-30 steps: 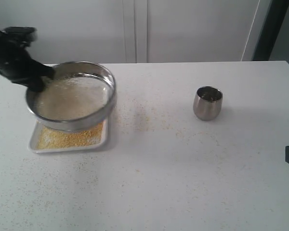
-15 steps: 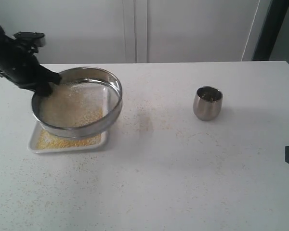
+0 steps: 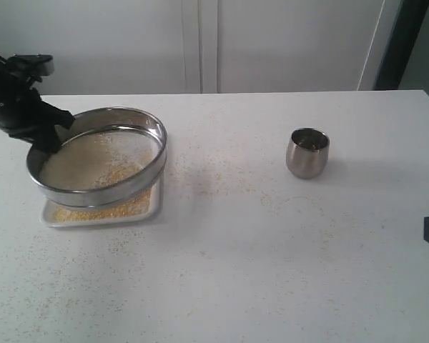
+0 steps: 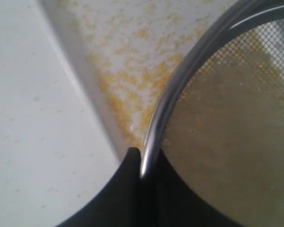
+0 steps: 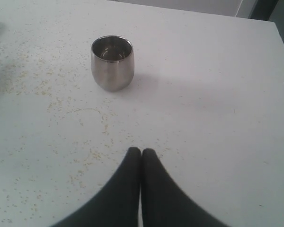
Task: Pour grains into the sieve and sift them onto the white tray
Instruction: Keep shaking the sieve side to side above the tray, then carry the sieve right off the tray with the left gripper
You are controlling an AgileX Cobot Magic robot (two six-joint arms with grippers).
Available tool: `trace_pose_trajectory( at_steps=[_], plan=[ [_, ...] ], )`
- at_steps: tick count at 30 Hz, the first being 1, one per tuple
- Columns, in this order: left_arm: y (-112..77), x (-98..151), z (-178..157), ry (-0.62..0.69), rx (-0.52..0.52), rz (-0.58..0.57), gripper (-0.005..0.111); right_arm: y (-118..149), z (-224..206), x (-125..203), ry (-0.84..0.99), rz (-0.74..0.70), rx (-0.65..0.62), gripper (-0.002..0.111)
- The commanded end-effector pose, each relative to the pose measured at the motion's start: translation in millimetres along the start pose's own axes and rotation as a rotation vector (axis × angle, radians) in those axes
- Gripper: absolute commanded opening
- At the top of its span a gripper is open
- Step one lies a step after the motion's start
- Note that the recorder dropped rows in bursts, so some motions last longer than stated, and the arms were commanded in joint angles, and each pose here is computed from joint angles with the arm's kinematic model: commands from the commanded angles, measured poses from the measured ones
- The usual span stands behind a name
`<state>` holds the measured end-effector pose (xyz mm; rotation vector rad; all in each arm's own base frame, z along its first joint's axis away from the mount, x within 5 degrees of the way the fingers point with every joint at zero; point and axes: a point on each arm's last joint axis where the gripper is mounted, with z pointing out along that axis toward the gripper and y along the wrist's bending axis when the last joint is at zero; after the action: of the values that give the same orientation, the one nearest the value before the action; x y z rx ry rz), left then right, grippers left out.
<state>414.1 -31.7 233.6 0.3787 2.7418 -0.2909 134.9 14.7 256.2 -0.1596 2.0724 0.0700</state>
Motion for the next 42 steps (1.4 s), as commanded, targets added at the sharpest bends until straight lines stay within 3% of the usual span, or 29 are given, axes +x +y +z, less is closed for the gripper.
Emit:
trace_pose_trajectory(
  at_steps=[1,3,4,7,9,10,12,13,15,19,27,34,42],
  plan=[
    [50.0,8,-21,-0.078,0.002,-0.222,0.000,-1,-1,-2,-0.013,-0.002,0.005,0.000],
    [35.5,2,-19,-0.099,0.050,-0.174,0.000,-1,-1,-2,-0.013,-0.002,0.005,0.000],
    [14.9,-4,-13,-0.097,0.071,-0.106,0.000,-1,-1,-2,-0.013,-0.002,0.005,0.000],
    [-27.7,-7,-3,-0.034,0.000,0.113,0.000,-1,-1,-2,-0.013,-0.002,0.005,0.000],
    [-14.9,-6,-6,-0.016,-0.130,0.097,0.000,-1,-1,-2,-0.013,-0.002,0.005,0.000],
    [2.5,-4,-11,-0.028,-0.172,-0.001,0.000,-1,-1,-2,-0.013,-0.002,0.005,0.000],
    [28.4,2,-18,-0.051,-0.110,-0.167,0.000,-1,-1,-2,-0.013,-0.002,0.005,0.000],
    [29.6,4,-19,-0.053,-0.027,-0.139,0.000,-1,-1,-2,-0.011,-0.002,0.004,0.000],
    [15.0,7,-14,-0.027,0.073,-0.008,0.000,-1,-1,-2,-0.011,-0.002,0.004,0.000],
    [-25.3,3,0,0.000,0.056,0.115,0.000,-1,-1,-2,-0.014,-0.002,0.005,0.000],
    [-51.5,0,-27,-0.059,0.085,0.160,0.000,-1,-1,-2,-0.014,-0.002,0.005,0.000],
    [-138.7,2,-18,-0.050,0.124,0.439,0.000,-1,-1,-2,-0.014,-0.002,0.005,0.000],
    [-204.0,11,1,-0.069,0.174,0.588,0.000,-1,-1,-2,-0.014,-0.002,0.005,0.000]
  ],
)
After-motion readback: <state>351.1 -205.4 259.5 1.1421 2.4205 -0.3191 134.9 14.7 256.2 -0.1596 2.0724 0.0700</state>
